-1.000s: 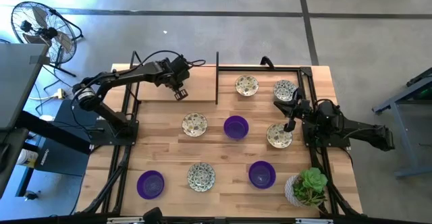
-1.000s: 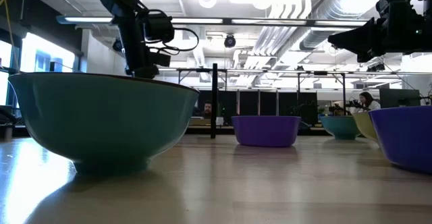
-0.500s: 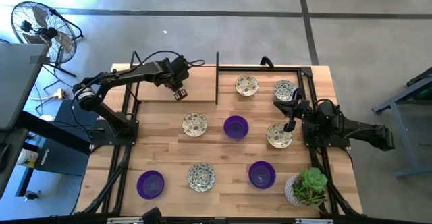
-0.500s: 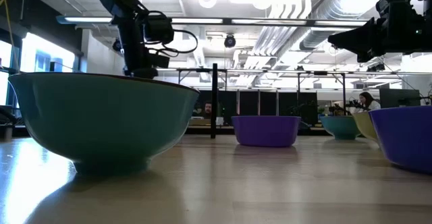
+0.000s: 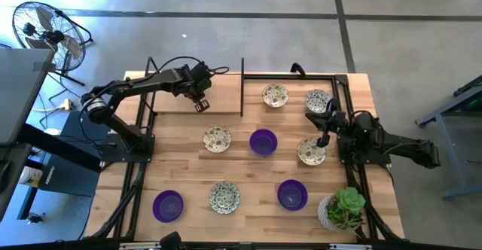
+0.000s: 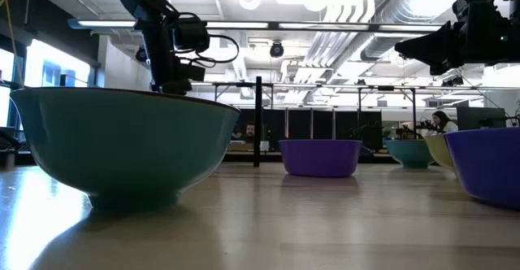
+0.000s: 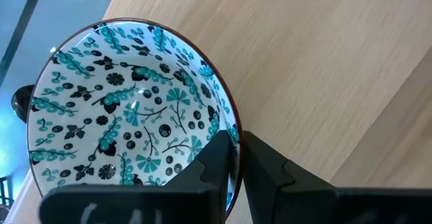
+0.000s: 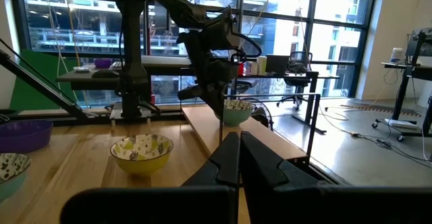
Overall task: Pick & Place Mini bowls
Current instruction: Put the middle left light blue bowl on the shelf, then put the bottom right yellow bowl on the shelf
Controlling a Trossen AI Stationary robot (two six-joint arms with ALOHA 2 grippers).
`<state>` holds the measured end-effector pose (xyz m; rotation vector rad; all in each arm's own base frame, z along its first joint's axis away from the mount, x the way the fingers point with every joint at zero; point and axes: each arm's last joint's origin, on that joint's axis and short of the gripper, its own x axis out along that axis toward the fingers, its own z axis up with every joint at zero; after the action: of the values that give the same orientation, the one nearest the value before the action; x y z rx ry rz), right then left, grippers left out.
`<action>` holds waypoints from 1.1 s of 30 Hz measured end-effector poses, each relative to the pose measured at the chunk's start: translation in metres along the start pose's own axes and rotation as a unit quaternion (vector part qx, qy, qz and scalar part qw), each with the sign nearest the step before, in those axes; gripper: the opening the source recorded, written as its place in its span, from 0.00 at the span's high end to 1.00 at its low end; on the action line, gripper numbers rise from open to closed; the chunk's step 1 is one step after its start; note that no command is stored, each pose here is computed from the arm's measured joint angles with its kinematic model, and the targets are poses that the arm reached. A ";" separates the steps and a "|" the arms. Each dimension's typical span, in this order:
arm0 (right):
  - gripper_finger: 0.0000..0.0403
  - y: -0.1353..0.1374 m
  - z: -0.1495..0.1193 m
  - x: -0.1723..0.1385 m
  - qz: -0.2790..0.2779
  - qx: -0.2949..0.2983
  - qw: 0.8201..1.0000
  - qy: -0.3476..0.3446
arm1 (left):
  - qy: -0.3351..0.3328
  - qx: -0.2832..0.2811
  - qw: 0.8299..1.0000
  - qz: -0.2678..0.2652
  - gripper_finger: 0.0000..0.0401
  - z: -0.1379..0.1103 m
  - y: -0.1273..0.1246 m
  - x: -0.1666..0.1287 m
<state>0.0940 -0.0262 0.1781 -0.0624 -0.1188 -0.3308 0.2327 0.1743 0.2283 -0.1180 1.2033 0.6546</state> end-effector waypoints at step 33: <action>1.00 0.000 0.000 0.000 0.000 0.000 1.000 0.000 | -0.087 -0.054 0.995 0.017 0.99 0.007 -0.001 -0.065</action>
<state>0.0940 -0.0262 0.1782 -0.0627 -0.1189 -0.3304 0.2261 0.1499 0.2884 -0.1281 1.0041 0.7452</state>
